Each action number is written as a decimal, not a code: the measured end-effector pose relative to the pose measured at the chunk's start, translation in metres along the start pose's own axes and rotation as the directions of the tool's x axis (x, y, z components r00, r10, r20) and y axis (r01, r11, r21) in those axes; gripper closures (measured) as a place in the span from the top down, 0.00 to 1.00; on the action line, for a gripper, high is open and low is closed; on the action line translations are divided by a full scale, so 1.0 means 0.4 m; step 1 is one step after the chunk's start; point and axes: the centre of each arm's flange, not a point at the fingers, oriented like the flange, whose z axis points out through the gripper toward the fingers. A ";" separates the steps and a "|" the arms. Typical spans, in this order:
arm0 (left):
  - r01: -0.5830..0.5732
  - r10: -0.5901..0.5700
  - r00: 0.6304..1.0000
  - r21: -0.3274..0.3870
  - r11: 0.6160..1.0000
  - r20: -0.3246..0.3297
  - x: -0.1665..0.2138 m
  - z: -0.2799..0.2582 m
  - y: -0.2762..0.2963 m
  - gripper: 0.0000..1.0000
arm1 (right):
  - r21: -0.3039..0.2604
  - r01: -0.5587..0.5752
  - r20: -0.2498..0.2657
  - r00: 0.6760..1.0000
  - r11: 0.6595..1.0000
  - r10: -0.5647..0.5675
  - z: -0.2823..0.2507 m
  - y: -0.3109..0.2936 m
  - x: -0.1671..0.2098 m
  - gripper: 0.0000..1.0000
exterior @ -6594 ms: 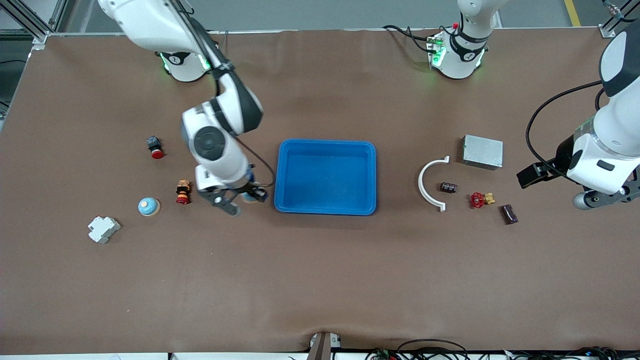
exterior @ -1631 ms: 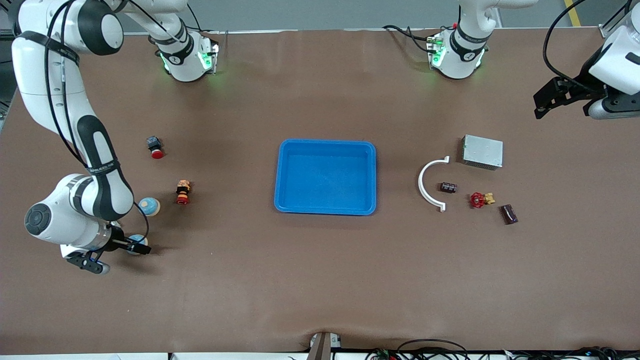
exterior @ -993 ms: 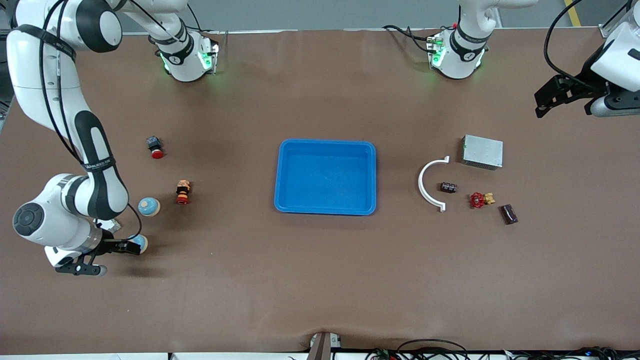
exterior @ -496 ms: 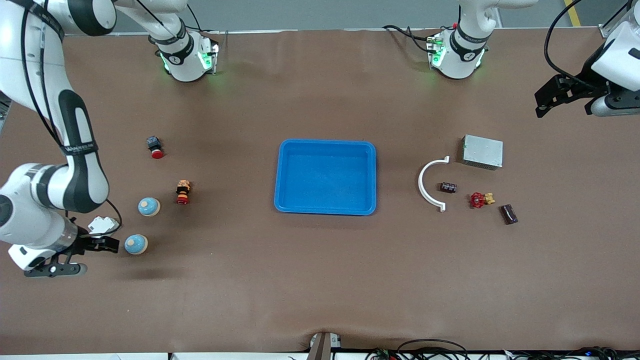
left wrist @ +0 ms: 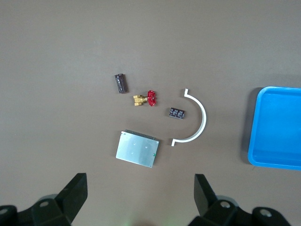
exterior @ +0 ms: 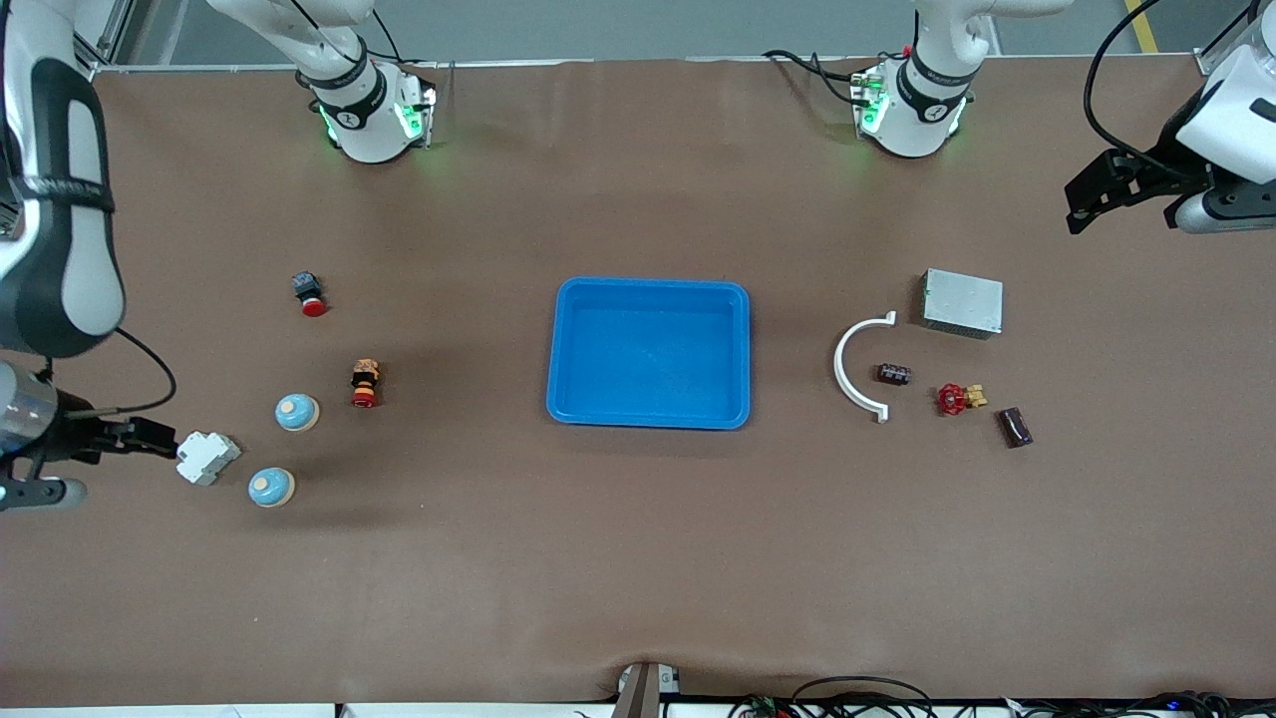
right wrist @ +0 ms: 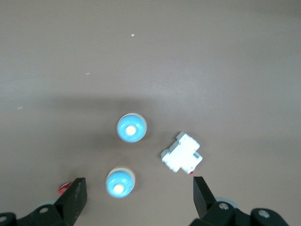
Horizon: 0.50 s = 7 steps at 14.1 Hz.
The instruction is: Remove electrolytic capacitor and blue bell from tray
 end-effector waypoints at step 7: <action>0.012 -0.012 1.000 0.000 1.000 0.004 0.001 0.002 -0.016 1.00 | 0.022 -0.031 -0.026 0.999 0.999 0.032 -0.243 -0.151 -0.106 1.00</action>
